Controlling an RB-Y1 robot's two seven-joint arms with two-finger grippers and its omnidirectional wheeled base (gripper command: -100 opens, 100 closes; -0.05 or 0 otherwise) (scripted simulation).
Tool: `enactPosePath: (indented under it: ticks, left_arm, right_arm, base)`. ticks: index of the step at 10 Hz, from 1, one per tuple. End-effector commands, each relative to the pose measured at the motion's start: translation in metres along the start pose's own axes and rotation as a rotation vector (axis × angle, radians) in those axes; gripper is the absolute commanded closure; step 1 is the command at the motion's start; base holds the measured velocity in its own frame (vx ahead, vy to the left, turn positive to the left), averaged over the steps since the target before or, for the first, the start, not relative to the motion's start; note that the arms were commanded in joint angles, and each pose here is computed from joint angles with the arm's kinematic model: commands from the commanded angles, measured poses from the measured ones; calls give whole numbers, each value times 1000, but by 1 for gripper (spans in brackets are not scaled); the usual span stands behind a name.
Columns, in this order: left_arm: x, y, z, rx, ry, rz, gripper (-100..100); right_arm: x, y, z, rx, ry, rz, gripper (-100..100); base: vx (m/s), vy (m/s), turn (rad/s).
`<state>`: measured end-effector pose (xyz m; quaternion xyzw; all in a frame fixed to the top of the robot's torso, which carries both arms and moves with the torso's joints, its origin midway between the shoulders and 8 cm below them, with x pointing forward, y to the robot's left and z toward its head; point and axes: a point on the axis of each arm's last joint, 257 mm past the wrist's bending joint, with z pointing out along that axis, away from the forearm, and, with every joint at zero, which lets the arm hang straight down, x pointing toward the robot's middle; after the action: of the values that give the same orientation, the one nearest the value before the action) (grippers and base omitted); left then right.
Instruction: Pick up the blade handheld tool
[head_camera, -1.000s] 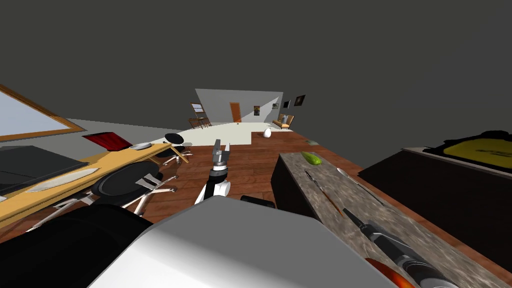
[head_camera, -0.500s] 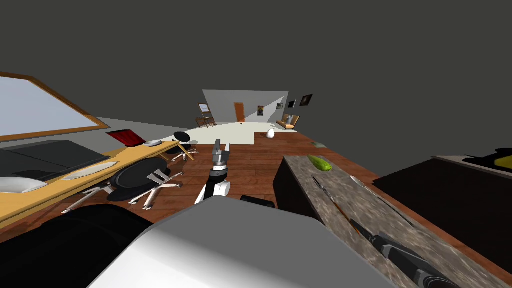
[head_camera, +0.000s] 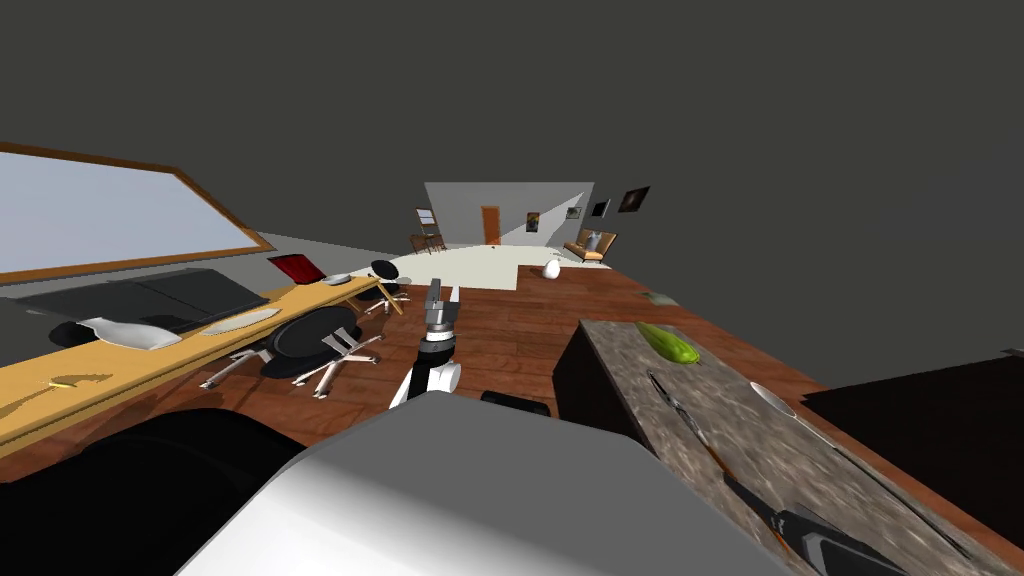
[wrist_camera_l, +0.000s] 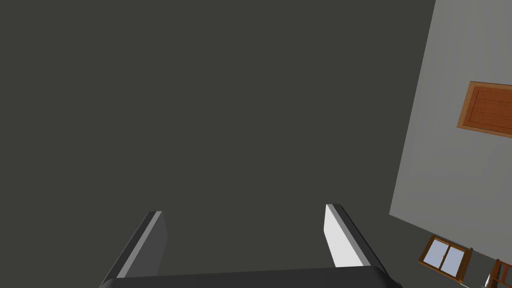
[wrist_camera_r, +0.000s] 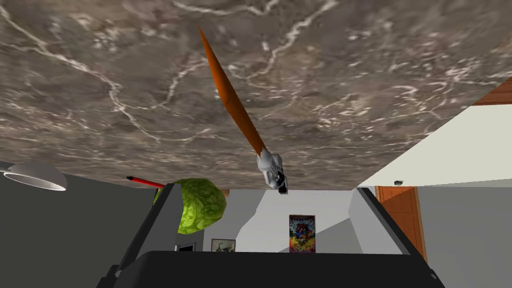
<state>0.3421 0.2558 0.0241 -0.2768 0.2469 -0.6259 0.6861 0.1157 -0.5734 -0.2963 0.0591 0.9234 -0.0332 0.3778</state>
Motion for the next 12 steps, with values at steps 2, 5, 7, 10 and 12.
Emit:
enactPosePath:
  ticks: [2, 5, 7, 10, 12]
  left_arm:
    - [0, 0, 0, 0, 0, 0, 0]
    - [0, 0, 0, 0, 0, 0, 0]
    - [0, 0, 0, 0, 0, 0, 0]
    - [0, 0, 0, 0, 0, 0, 0]
    - [0, 0, 0, 0, 0, 0, 0]
  right_arm:
    - [13, -11, -2, 5, 74, -45, -100]
    - [38, -27, -13, 14, 188, -105, -100]
    - [50, -35, -19, 16, 249, -141, -100]
    - [63, -46, -28, 22, 317, -179, -100]
    - [61, -44, -27, 21, 304, -173, 0]
  base:
    - [47, 13, 98]
    - [72, 15, 198]
    - [65, 9, 149]
    - [48, 4, 108]
    - [9, 1, 12]
